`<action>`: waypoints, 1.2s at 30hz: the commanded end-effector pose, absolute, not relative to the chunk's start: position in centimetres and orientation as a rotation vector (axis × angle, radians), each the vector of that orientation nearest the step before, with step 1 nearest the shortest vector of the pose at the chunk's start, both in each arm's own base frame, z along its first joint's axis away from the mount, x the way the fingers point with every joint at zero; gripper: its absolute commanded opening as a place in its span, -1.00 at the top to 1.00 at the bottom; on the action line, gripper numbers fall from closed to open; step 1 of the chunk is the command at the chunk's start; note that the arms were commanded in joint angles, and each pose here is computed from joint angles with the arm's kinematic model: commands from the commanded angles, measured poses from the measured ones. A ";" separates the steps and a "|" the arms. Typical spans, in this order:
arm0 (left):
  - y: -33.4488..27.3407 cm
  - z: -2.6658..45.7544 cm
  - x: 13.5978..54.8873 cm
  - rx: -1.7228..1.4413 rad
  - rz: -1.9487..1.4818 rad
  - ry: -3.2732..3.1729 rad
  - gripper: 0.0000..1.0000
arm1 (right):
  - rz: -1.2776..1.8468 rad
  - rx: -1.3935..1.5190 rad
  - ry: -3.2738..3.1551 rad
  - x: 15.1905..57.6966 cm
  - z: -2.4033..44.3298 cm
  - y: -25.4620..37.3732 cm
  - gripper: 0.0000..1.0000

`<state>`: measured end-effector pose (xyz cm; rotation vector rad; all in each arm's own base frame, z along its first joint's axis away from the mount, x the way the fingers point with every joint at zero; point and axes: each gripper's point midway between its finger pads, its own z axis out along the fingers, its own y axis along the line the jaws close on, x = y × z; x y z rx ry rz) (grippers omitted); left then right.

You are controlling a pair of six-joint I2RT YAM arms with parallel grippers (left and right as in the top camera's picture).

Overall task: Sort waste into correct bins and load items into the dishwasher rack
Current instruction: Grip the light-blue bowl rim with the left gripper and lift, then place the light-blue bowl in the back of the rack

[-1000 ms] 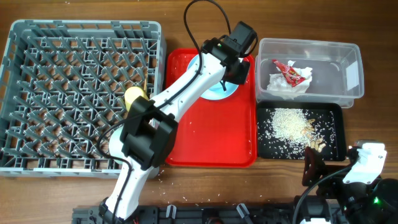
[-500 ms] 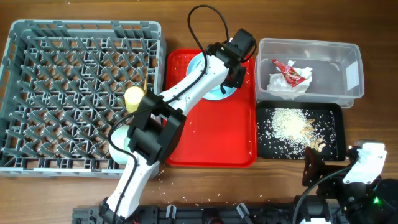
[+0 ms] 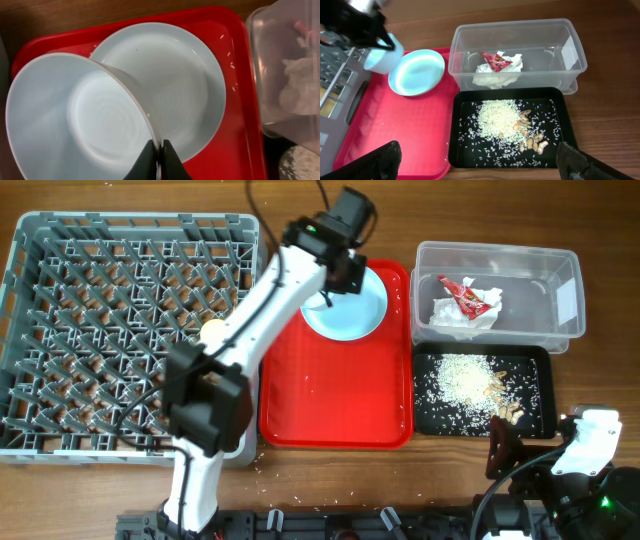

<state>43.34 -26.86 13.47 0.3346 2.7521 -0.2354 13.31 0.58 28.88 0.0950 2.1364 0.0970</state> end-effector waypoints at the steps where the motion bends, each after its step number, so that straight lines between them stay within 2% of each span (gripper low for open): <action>1: -26.4 18.9 43.1 0.296 -0.650 2.714 0.92 | 0.113 0.107 2.125 13.2 29.1 0.7 -1.00; 7: -19.8 24.7 45.4 0.106 -1.393 2.534 0.92 | 0.113 0.107 2.124 13.2 29.1 0.7 -1.00; 10: -13.3 26.2 47.2 -0.049 -1.483 2.427 0.92 | 0.113 0.107 2.124 13.2 29.1 0.7 -0.99; 13: -9.5 26.7 47.6 -0.126 -1.510 2.375 0.92 | 0.113 0.107 2.125 13.2 29.1 0.7 -1.00; 18: -7.9 26.3 47.6 -0.149 -1.615 2.329 0.92 | 0.113 0.107 2.124 13.2 29.1 0.7 -0.99; 20: -8.2 25.4 47.9 -0.143 -1.701 2.306 0.92 | 0.113 0.107 2.125 13.2 29.1 0.7 -0.99; 22: -8.1 22.5 48.7 -0.203 -1.739 2.341 0.92 | 0.113 0.107 2.124 13.2 29.1 0.7 -0.99; 29: -7.4 16.7 49.1 -0.224 -1.736 2.397 0.92 | 0.113 0.107 2.125 13.2 29.1 0.7 -0.99; 36: -0.9 12.7 49.5 -0.418 -1.547 2.457 0.92 | 0.113 0.107 2.124 13.2 29.1 0.7 -0.99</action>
